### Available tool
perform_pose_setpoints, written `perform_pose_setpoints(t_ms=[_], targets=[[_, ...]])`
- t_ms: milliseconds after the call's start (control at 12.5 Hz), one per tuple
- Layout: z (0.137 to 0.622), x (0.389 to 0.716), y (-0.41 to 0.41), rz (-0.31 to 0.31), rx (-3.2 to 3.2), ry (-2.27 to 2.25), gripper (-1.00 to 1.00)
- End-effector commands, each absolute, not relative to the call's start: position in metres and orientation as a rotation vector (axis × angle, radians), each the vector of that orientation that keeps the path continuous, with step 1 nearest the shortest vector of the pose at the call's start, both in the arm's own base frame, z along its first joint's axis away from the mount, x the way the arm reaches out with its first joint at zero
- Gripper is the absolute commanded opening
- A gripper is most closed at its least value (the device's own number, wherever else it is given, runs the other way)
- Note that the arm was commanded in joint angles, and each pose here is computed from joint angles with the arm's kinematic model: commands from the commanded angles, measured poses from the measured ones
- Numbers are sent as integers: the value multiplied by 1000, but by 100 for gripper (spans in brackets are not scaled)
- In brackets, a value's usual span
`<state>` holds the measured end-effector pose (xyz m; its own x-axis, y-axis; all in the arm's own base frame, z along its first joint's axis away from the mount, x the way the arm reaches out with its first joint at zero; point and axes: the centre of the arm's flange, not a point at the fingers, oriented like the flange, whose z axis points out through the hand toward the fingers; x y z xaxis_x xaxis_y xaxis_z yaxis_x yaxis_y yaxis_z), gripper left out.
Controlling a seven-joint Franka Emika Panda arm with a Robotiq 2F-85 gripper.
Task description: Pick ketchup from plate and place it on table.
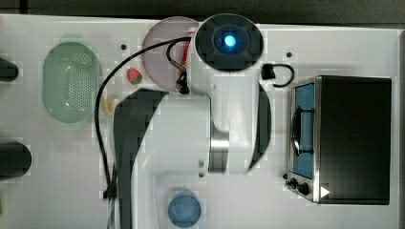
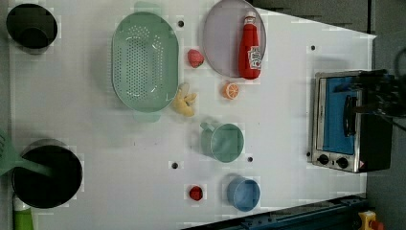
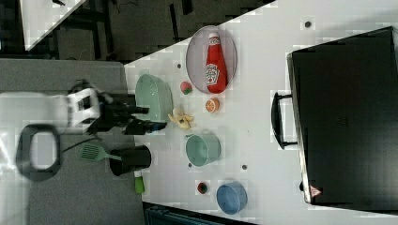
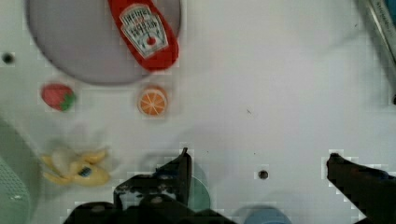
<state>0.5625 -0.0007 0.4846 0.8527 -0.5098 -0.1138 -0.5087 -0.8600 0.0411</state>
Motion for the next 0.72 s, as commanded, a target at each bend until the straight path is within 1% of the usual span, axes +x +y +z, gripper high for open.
perform_pose_setpoints(t_ms=[80, 320, 560, 720], targets=[[459, 577, 18, -188, 3077, -643, 100], [418, 599, 32, -187, 3100, -594, 100], [376, 619, 40, -165, 3138, -457, 100], [351, 630, 41, -118, 3162, -330, 100]])
